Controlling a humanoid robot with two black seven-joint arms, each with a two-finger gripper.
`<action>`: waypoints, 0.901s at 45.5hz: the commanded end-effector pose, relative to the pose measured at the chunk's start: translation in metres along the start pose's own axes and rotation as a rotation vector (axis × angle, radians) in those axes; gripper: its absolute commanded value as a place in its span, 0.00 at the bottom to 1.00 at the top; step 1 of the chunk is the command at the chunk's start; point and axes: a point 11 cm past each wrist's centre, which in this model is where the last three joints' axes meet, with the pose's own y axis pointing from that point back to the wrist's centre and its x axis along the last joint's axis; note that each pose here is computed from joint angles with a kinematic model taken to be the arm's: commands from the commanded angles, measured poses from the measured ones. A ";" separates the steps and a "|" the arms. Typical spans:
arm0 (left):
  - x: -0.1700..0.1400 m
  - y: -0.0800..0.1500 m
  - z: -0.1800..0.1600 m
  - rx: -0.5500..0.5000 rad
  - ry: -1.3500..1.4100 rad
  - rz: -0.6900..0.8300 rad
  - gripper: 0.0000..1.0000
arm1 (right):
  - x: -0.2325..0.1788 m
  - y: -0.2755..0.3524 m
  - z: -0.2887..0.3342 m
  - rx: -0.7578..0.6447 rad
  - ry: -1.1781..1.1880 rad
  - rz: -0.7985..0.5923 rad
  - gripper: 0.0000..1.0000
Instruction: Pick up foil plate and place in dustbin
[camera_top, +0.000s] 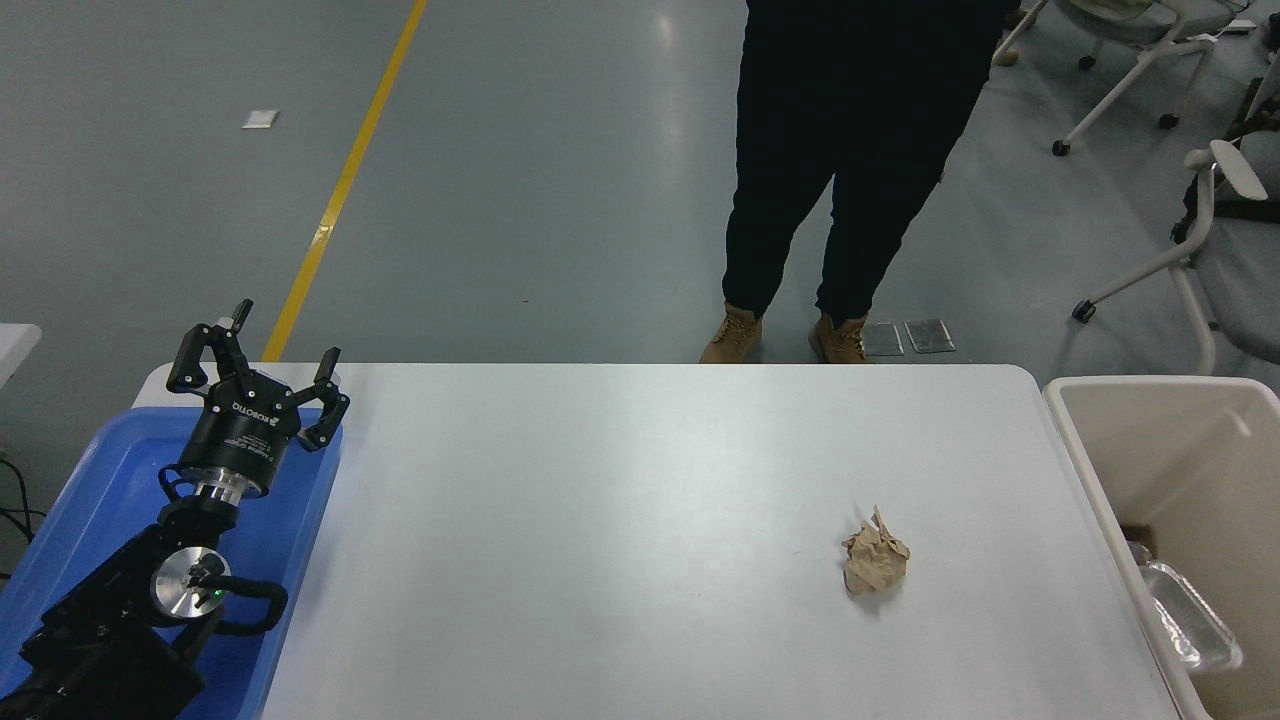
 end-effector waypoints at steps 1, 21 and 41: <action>0.000 0.000 0.000 0.001 0.000 0.000 0.98 | 0.033 0.004 -0.079 0.124 0.057 -0.021 1.00; 0.000 0.000 0.000 0.003 0.000 0.000 0.98 | 0.026 0.063 -0.232 0.364 0.242 -0.187 1.00; 0.000 0.000 0.000 0.003 0.000 0.000 0.98 | 0.012 0.156 -0.297 0.502 0.456 -0.340 1.00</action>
